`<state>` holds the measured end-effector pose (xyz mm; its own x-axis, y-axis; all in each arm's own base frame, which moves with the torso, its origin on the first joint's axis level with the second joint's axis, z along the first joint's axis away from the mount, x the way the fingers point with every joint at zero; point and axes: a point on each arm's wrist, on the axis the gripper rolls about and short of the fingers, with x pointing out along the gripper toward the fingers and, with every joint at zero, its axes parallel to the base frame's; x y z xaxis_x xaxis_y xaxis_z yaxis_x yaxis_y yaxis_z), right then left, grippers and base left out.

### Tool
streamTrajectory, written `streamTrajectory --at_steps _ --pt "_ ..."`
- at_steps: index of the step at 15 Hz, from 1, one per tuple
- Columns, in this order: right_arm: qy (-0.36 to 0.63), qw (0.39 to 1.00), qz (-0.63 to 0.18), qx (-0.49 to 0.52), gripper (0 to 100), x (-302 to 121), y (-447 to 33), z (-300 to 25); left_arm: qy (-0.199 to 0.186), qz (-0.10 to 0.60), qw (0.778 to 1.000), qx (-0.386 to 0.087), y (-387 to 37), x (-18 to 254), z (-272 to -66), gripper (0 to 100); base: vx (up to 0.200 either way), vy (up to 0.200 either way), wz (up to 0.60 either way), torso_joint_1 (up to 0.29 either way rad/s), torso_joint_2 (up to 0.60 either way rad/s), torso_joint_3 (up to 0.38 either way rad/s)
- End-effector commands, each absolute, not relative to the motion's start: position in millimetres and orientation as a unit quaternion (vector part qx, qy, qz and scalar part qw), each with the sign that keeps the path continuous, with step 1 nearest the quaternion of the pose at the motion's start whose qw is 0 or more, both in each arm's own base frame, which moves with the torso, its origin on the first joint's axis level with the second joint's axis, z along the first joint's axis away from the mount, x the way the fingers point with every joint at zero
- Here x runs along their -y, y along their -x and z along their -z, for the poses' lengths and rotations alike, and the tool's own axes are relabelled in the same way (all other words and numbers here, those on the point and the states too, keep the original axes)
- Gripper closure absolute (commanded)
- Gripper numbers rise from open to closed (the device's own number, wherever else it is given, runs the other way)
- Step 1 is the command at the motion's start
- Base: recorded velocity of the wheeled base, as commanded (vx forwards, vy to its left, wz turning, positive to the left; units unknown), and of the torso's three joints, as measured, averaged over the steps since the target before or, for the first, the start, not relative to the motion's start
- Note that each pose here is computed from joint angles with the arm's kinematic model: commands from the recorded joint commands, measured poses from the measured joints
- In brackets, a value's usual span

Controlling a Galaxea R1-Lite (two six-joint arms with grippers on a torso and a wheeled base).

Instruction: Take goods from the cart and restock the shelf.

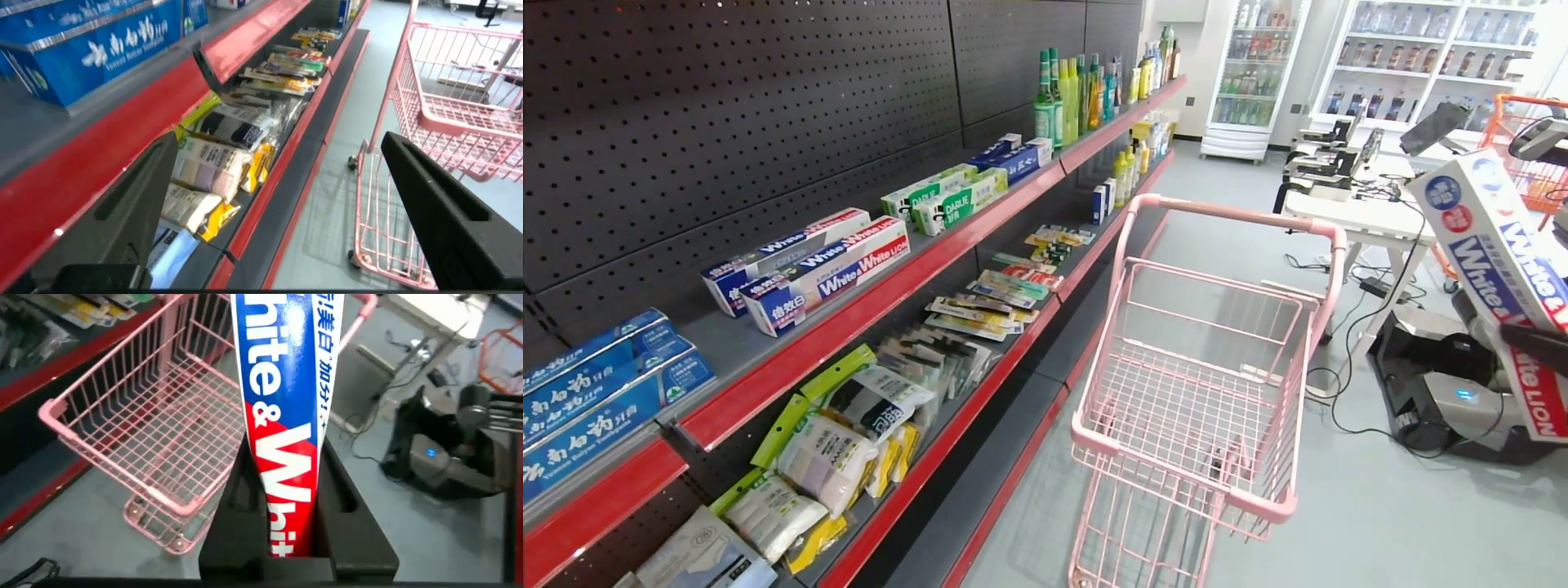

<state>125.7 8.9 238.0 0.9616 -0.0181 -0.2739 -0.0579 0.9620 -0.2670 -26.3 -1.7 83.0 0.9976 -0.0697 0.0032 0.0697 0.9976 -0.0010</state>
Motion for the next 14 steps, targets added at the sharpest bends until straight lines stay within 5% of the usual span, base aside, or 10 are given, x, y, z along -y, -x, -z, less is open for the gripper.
streamTrajectory --at_steps 1,14 --pt "0.151 0.983 0.032 -0.098 100 1.4 -83.4 -231.9 0.001 0.035 0.999 0.001 26.3 1.7 -83.1 0 0.000 0.000 0.00 0.266 -0.58 -0.315" --pt "0.172 0.978 0.045 -0.105 100 4.0 -87.2 -230.7 0.000 0.041 0.999 0.001 26.4 2.0 -83.3 0 0.000 0.000 0.00 0.191 -0.40 -0.219"
